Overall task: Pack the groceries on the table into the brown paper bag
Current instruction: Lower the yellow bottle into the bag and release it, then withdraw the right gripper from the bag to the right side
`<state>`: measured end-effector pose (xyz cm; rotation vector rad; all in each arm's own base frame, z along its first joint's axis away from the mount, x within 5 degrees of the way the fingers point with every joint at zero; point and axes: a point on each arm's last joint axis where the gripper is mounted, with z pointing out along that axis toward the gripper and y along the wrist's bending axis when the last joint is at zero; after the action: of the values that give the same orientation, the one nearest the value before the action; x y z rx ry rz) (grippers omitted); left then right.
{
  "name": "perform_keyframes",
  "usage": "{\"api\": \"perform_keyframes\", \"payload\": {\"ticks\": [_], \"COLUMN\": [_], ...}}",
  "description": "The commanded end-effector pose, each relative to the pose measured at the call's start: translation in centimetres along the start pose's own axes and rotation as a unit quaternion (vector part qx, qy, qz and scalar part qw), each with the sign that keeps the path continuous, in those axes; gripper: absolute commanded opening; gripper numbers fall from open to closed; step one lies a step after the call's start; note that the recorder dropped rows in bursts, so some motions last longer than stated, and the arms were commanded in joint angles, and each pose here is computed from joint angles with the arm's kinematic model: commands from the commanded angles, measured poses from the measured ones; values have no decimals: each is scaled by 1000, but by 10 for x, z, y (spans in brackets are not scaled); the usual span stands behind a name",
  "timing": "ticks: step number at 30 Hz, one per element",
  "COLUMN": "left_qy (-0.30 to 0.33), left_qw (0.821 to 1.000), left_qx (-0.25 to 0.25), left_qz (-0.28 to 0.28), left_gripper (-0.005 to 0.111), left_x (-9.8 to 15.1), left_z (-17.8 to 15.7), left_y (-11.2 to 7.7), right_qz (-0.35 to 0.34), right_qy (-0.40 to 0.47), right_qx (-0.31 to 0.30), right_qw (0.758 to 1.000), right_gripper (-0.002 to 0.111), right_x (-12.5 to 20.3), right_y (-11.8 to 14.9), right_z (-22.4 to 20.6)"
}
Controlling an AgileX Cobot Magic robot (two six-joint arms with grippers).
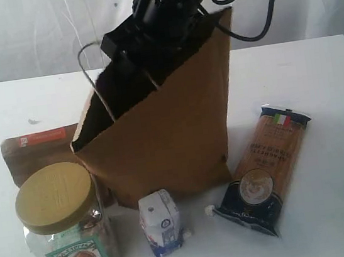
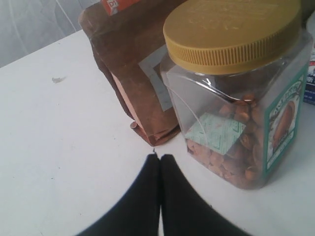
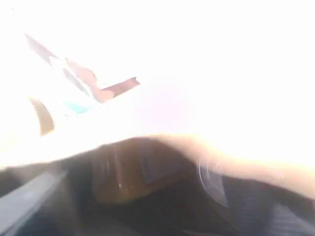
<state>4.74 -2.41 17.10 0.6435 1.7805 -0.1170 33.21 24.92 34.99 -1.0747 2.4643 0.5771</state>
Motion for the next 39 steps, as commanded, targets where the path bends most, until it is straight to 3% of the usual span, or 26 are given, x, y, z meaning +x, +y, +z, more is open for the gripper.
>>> {"api": "perform_keyframes", "payload": {"ticks": [1,14,22,39], "left_qy": [0,0,0,0], "left_qw": [1000,1000,1000,1000], "left_qx": [-1,-1,-1,-1], "left_qz": [-2,-2,-2,-2], "left_gripper": [0,0,0,0], "left_x": [1,1,1,1], "left_z": [0,0,0,0], "left_y": [0,0,0,0], "right_qz": [-3,-14,-22,-24], "right_qy": [-8,-51,-39,-42], "right_qx": [-2,9,38,41], "right_qw": [1000,999,998,998], "right_gripper": [68,66,66,66], "right_x": [-1,1,10,35], "right_y": [1,16,14,27], "right_z": [-5,-47,-53,-78]}}
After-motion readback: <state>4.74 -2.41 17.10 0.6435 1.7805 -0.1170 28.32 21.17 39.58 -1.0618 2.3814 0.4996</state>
